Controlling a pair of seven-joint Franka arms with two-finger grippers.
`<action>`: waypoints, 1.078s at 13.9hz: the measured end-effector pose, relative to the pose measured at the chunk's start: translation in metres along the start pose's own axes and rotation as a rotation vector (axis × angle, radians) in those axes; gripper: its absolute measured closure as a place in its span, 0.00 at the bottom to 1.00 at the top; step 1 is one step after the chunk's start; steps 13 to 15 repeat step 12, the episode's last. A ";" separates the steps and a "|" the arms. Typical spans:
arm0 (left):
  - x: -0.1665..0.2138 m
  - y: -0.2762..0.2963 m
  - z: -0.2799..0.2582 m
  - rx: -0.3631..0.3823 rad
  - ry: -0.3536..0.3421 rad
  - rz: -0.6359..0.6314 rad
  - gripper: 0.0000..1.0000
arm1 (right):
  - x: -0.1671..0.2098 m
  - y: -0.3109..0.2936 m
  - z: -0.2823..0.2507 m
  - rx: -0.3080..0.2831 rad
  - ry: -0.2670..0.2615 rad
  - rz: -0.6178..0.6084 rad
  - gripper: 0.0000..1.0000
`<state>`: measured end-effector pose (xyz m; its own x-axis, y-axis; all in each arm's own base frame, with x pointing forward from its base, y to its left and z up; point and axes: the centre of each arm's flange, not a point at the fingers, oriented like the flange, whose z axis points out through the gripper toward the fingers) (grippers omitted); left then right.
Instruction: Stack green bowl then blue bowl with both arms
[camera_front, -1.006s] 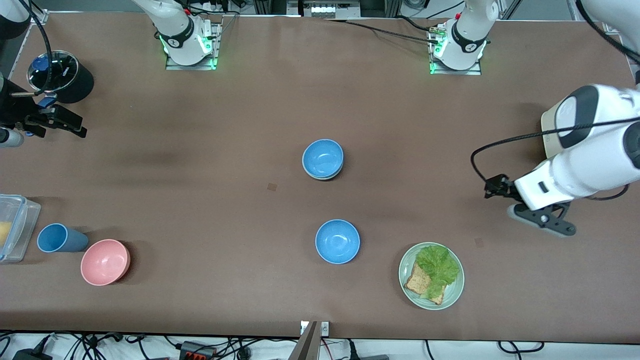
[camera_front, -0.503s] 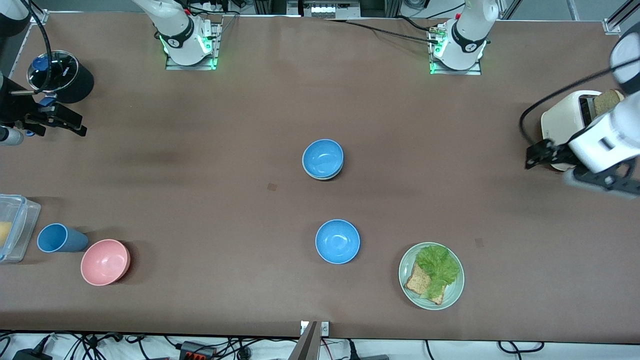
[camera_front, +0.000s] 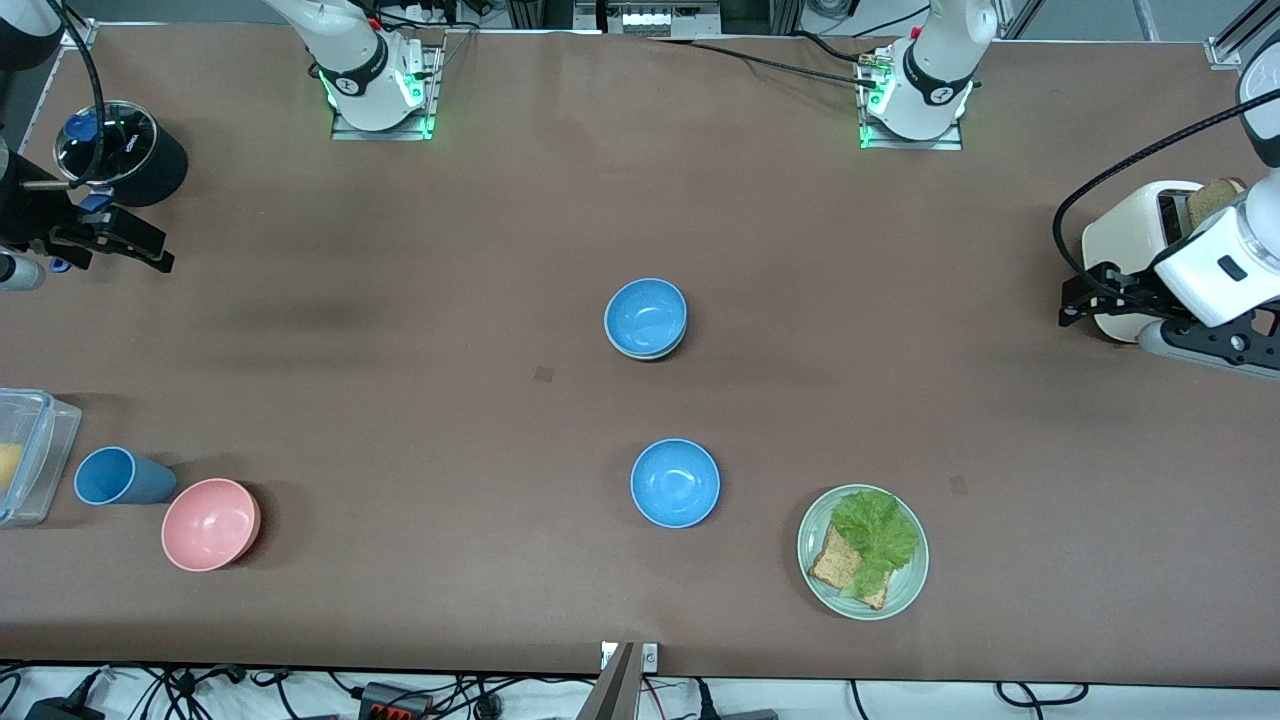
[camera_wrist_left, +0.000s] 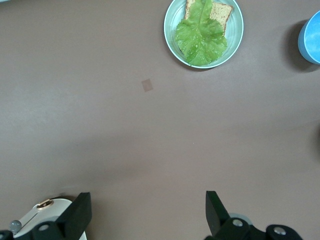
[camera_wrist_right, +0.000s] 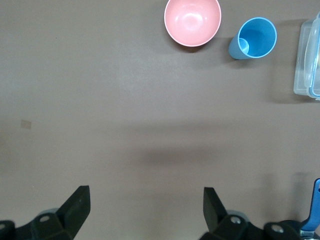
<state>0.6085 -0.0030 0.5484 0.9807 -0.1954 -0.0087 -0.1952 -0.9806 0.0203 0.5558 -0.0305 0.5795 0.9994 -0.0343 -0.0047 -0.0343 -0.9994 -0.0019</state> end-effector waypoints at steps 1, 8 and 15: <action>-0.001 0.000 0.001 -0.002 -0.010 -0.034 0.00 | -0.003 0.000 -0.005 -0.001 0.006 0.000 0.00; -0.003 0.003 0.003 -0.005 -0.032 -0.117 0.00 | -0.008 0.000 -0.015 -0.002 0.023 0.001 0.00; -0.004 0.004 0.004 -0.006 -0.042 -0.116 0.00 | -0.008 0.000 -0.015 -0.002 0.020 0.002 0.00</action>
